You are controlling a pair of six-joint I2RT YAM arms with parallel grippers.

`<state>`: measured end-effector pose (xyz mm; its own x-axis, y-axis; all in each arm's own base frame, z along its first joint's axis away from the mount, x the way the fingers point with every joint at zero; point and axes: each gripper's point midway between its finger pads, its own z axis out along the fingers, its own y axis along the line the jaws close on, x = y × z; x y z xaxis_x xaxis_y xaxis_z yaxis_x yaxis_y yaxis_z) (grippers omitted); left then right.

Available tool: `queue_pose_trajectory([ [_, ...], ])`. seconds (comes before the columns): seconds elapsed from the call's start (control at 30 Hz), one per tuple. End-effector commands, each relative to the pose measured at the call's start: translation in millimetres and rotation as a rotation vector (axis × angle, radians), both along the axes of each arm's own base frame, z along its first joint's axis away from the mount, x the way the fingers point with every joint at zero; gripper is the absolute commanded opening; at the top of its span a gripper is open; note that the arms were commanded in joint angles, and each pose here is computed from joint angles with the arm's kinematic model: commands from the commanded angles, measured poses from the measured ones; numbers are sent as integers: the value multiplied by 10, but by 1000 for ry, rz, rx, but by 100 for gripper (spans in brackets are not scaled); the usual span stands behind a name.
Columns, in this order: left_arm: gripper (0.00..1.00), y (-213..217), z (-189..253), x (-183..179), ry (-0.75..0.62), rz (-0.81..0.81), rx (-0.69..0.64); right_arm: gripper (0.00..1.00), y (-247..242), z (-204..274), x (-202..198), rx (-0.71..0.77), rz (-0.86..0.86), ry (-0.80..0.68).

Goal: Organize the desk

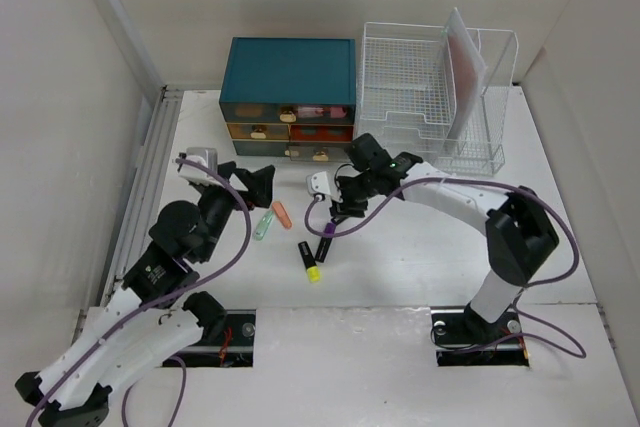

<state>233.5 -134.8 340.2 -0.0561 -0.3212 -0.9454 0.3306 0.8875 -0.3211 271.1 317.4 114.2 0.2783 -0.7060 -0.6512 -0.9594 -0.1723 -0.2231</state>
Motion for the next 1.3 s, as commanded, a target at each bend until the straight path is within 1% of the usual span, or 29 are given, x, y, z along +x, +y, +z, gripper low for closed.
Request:
queue_pose_trajectory([
  [0.0, 85, 239, -239, -17, -35, 74, 137, 54, 23, -107, 121, -84, -27, -52],
  [0.07, 85, 315, -96, -98, -85, 79, 101, 54, 2, -223, 145, -119, -35, -38],
  [0.13, 84, 303, -153, -132, -89, 59, 101, 54, 36, -260, 159, -132, -33, -42],
  [0.23, 84, 297, -76, -209, -119, 28, 79, 54, -19, -387, 214, -184, -54, -43],
  [0.53, 84, 345, -39, -263, -141, 30, 59, 54, -131, -672, 280, -277, -84, -39],
  [0.77, 84, 345, -39, -263, -141, 30, 59, 54, -164, -748, 300, -304, -84, -43],
  [0.87, 84, 345, -39, -263, -141, 30, 59, 48, -204, -815, 287, -325, -87, -38],
  [0.93, 84, 345, -39, -263, -141, 30, 59, 40, -232, -907, 258, -347, -83, -17],
  [0.97, 84, 359, -21, -278, -147, 31, 53, 34, -229, -886, 265, -349, -75, -21],
  [1.03, 84, 359, -21, -279, -147, 31, 53, 29, -234, -923, 259, -356, -74, -14],
  [1.07, 84, 359, -21, -279, -147, 31, 53, 25, -234, -923, 259, -356, -74, -14],
  [1.17, 84, 359, -21, -279, -147, 31, 53, 18, -244, -892, 249, -356, -74, -14],
  [1.27, 84, 359, -21, -279, -147, 31, 53, 15, -183, -662, 281, -305, -84, -43],
])
